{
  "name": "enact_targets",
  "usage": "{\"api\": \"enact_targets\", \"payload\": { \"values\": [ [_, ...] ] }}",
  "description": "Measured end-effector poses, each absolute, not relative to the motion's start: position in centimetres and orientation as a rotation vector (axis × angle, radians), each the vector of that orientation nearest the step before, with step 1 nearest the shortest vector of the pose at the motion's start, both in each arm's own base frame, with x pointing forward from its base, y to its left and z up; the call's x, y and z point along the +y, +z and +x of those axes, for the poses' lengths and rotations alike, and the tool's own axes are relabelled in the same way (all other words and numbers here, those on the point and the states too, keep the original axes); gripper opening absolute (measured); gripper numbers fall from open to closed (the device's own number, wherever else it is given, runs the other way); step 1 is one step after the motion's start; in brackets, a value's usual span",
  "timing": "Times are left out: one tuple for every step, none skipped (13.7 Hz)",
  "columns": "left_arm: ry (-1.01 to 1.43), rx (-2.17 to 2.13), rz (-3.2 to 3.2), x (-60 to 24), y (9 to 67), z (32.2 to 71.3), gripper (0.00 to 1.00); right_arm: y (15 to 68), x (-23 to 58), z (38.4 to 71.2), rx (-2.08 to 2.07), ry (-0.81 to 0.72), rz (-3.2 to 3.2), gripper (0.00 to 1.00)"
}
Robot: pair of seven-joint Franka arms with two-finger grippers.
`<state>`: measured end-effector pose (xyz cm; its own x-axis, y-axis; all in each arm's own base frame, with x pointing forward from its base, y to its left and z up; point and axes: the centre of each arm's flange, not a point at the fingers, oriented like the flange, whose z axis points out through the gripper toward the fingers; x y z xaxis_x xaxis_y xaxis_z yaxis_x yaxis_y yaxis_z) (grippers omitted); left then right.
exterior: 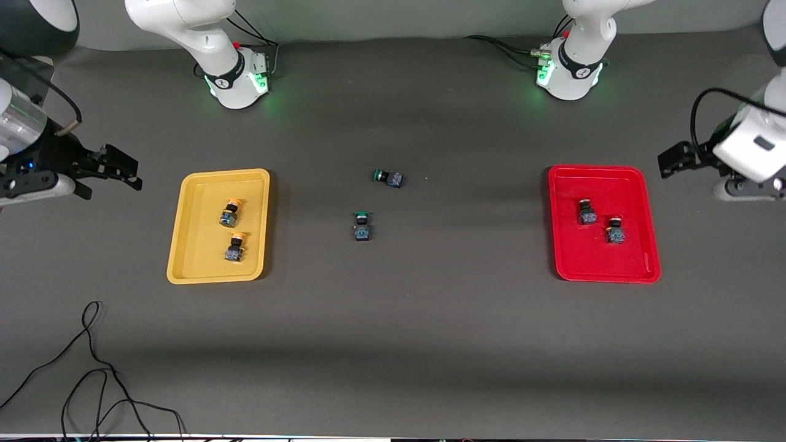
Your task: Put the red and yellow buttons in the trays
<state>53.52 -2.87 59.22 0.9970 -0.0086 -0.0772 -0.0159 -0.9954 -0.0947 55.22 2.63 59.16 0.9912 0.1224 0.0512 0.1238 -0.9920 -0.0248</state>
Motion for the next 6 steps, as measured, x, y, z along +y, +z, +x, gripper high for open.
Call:
{"api": "enact_targets", "payload": {
  "values": [
    [0.11, 0.016, -3.047, -2.67, 59.48, 53.22, 1.0, 58.81, 2.62, 55.56, -0.189, -0.069, -3.109, 1.0],
    [0.11, 0.015, -3.05, -2.47, 59.42, 53.19, 1.0, 58.63, 2.55, 55.73, -0.186, -0.064, -3.11, 1.0],
    [0.113, 0.02, -3.052, -2.5, 59.17, 53.25, 1.0, 58.53, 2.45, 55.81, -0.183, -0.061, -3.111, 1.0],
    [0.116, 0.024, -3.053, -2.6, 58.94, 53.33, 1.0, 58.48, 2.36, 55.82, -0.181, -0.058, -3.111, 1.0],
    [0.115, 0.027, -3.053, -2.69, 58.77, 53.42, 1.0, 58.47, 2.28, 55.83, -0.179, -0.057, -3.112, 1.0],
    [0.117, 0.027, -3.053, -2.68, 58.63, 53.48, 1.0, 58.48, 2.24, 55.83, -0.178, -0.057, -3.112, 1.0]
  ]
}}
